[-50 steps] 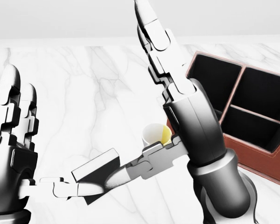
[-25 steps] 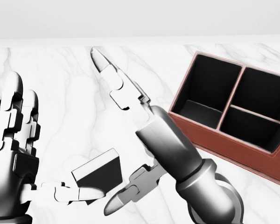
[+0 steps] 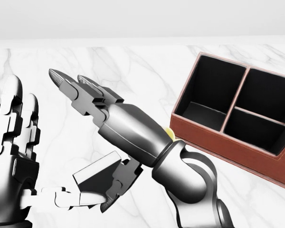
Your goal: Pick up the book and place it in the caddy.
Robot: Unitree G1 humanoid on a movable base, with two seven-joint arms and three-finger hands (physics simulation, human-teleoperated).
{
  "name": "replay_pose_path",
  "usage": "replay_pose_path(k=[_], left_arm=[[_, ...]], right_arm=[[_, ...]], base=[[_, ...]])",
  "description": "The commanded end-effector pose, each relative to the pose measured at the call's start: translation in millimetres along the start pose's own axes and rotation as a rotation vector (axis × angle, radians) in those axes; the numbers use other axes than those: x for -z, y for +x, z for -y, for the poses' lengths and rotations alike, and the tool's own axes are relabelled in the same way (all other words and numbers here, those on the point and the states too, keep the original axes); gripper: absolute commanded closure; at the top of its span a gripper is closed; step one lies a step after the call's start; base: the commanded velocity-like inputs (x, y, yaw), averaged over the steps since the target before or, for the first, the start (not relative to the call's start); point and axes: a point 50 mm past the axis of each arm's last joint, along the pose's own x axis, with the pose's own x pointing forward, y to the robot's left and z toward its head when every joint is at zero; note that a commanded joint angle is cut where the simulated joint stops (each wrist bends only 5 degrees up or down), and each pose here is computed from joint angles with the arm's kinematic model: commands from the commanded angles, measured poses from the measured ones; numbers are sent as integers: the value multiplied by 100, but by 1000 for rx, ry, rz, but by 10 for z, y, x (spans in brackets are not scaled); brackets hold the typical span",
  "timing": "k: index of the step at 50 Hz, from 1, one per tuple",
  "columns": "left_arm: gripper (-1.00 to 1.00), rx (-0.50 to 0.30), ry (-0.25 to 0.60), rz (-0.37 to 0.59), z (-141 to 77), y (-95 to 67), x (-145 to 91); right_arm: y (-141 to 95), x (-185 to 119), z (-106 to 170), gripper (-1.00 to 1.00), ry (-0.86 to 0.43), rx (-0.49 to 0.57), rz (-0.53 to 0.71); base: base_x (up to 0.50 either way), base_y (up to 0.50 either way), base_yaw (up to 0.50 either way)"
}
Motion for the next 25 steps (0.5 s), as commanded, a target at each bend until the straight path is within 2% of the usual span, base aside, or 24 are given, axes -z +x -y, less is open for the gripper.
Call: replay_pose_path(k=[1, 13, 25], left_arm=[[-100, -1, -1, 5, -3, 9, -6], [-100, -6, -2, 32, -13, 16, -64], [-100, -2, 6, -14, 21, -49, 4]], right_arm=[[81, 74, -62, -100, -5, -67, -46], [135, 186, -16, -100, 13, -69, -78], [152, 378, -80, -100, 49, -101, -144]], base=[[0, 0, 0], [0, 0, 0], [0, 0, 0]])
